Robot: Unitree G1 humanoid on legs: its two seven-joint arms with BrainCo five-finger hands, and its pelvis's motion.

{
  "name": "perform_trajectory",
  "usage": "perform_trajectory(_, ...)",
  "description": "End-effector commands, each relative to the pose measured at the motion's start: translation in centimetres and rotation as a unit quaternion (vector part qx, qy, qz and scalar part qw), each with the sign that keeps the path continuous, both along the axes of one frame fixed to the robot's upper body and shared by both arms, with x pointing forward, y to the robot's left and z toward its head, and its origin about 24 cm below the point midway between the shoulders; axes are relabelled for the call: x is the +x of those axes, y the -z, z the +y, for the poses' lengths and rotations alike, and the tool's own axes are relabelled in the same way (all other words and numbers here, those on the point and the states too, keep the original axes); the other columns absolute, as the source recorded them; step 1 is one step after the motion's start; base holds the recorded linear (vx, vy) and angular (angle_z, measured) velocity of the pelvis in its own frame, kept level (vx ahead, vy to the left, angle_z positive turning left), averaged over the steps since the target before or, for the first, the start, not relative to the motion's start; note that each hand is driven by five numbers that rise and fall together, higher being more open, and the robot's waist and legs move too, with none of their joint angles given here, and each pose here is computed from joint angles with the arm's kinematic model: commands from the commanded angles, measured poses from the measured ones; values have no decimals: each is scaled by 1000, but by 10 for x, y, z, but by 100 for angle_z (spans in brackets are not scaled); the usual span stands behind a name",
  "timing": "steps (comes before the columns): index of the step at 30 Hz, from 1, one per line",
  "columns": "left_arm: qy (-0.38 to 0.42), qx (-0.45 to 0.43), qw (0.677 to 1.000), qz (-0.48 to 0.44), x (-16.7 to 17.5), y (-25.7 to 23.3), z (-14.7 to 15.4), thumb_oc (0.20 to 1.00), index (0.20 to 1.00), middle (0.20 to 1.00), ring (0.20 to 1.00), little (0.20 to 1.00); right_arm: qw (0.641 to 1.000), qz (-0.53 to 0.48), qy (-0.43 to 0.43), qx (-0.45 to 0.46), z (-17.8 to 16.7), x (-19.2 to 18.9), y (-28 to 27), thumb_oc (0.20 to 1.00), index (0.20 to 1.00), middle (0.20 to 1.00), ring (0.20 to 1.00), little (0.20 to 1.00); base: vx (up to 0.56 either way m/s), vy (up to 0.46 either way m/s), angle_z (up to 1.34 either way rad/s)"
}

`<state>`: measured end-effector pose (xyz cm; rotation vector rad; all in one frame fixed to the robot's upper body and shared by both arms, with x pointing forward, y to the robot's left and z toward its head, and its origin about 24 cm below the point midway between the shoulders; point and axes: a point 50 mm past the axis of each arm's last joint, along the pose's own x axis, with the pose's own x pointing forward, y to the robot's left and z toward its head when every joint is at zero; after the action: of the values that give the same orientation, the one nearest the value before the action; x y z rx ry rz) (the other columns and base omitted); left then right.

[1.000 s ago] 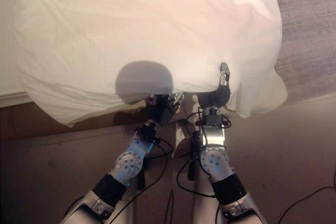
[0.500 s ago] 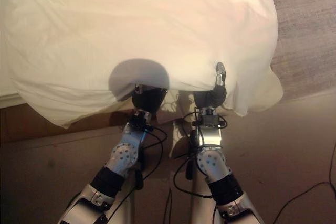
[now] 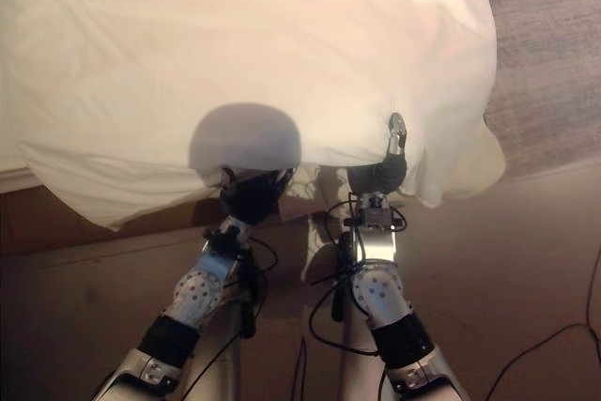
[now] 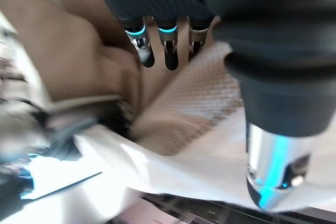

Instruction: Make the bed

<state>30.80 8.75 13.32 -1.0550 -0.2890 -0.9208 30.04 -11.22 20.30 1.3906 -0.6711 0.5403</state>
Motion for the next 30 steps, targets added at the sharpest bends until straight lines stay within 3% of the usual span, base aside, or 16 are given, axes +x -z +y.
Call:
perform_trajectory(1, 37, 15, 999, 6, -12, 22, -11, 1000, 1000, 1000, 1000, 1000, 992, -112, 45, 43, -18, -29, -24, 200, 200, 200, 200, 200, 0, 0, 0)
perform_trajectory(10, 39, -11, 999, -14, -13, 17, -11, 1000, 1000, 1000, 1000, 1000, 991, -105, 51, 57, -20, -28, -21, 200, 200, 200, 200, 200, 0, 0, 0)
perform_trajectory(30, -156, -176, 971, 33, 19, -40, 18, 1000, 1000, 1000, 1000, 1000, 994, -86, 45, 49, -13, -24, -23, 200, 200, 200, 200, 200, 0, 0, 0)
